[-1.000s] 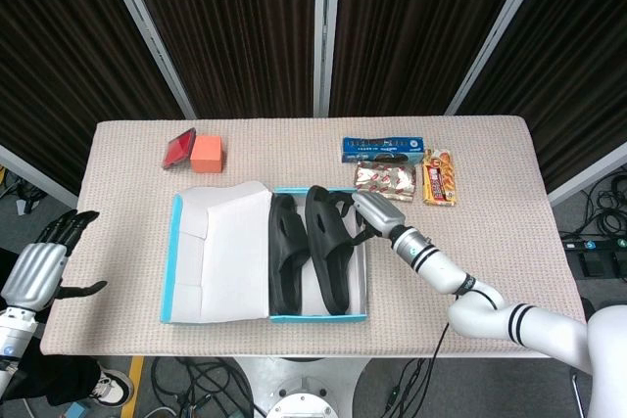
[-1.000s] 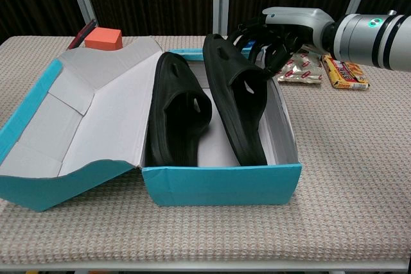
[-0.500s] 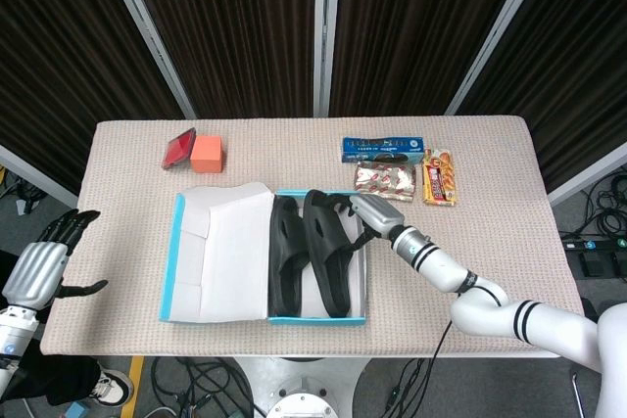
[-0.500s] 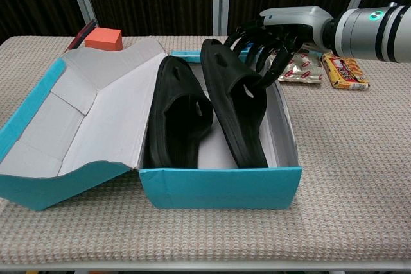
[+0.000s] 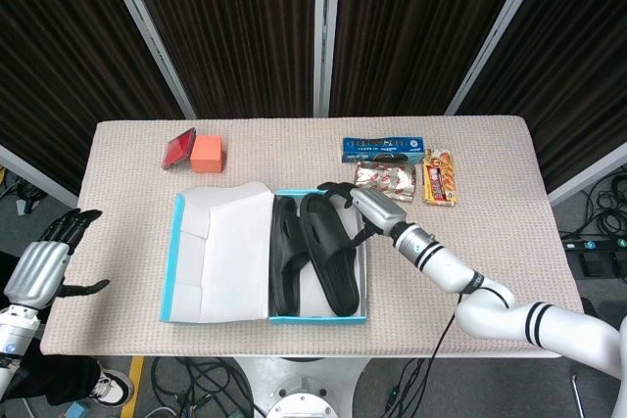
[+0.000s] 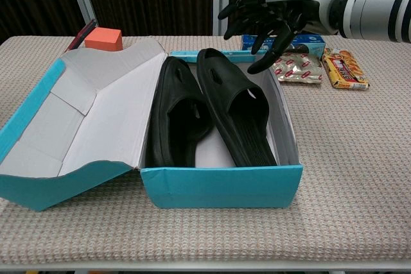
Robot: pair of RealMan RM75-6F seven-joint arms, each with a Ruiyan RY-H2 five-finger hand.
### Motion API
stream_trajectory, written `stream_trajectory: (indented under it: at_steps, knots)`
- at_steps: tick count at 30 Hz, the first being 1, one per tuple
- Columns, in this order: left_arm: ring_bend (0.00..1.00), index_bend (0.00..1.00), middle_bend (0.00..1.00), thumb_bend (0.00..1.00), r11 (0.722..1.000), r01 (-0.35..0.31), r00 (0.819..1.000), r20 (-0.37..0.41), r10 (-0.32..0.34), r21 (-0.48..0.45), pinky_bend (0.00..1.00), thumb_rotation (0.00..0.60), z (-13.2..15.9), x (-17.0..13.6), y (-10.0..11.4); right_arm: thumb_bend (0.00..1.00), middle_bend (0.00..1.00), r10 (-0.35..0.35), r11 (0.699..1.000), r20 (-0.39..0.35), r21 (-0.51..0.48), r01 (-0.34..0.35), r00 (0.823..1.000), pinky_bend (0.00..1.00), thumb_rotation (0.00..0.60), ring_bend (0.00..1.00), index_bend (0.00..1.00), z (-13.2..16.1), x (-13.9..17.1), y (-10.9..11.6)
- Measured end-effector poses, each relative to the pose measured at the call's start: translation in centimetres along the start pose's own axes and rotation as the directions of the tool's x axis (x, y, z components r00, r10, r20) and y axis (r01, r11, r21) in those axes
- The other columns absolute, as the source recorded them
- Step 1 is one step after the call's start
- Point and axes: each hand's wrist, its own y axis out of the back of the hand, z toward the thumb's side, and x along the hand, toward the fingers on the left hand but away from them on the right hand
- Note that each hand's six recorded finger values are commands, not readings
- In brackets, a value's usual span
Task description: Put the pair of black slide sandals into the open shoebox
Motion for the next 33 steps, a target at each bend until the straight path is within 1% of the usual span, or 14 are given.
stream_trajectory:
  at_steps: [3,6,9,12,17,25,29,33]
  knots:
    - [0.00,0.08,0.09,0.00,1.000,-0.005,1.000,0.000,0.005,-0.001,0.11,0.600,0.0,0.0,0.1,0.00,0.23,-0.015,0.997,-0.030,-0.071,0.013,0.999,0.30,0.600,0.10,0.12,1.0,0.2,0.1]
    - [0.00,0.08,0.09,0.00,1.000,-0.007,1.000,-0.001,0.007,-0.001,0.11,0.600,-0.1,-0.1,0.2,0.00,0.22,-0.021,0.988,-0.065,-0.152,0.011,0.998,0.30,0.600,0.10,0.12,2.0,0.2,-0.2]
    - [0.00,0.08,0.09,0.00,1.000,-0.007,1.000,-0.003,0.007,0.001,0.11,0.600,-0.1,-0.2,0.2,0.00,0.21,-0.018,0.972,-0.102,-0.237,-0.007,0.995,0.30,0.600,0.10,0.12,2.9,-0.1,-1.0]
    - [0.00,0.08,0.09,0.00,1.000,-0.006,1.000,-0.006,0.006,0.003,0.11,0.600,-0.2,-0.3,0.2,0.00,0.21,-0.001,0.958,-0.127,-0.286,-0.036,0.992,0.30,0.600,0.10,0.12,3.3,-0.5,-2.1]
    - [0.00,0.08,0.09,0.00,1.000,-0.006,1.000,-0.011,0.006,0.004,0.11,0.600,-0.4,-0.3,0.2,0.00,0.21,0.039,0.953,-0.117,-0.295,-0.072,0.992,0.30,0.600,0.10,0.12,2.6,-1.3,-3.6]
    - [0.00,0.08,0.09,0.00,1.000,-0.005,1.000,-0.014,0.005,0.004,0.11,0.600,-0.5,-0.4,0.1,0.00,0.21,0.093,0.955,-0.063,-0.276,-0.107,0.994,0.30,0.600,0.10,0.12,0.2,-1.8,-5.6]
    - [0.00,0.08,0.09,0.00,1.000,-0.006,1.000,-0.012,0.006,0.004,0.11,0.600,-0.4,-0.4,0.2,0.00,0.20,0.094,0.955,-0.061,-0.275,-0.107,0.994,0.30,0.600,0.10,0.12,0.0,-1.7,-5.6]
    - [0.00,0.08,0.09,0.00,1.000,-0.007,1.000,-0.011,0.007,0.005,0.11,0.600,-0.3,-0.4,0.2,0.00,0.21,0.076,0.955,-0.085,-0.280,-0.097,0.994,0.30,0.600,0.10,0.12,0.8,-1.7,-5.0]
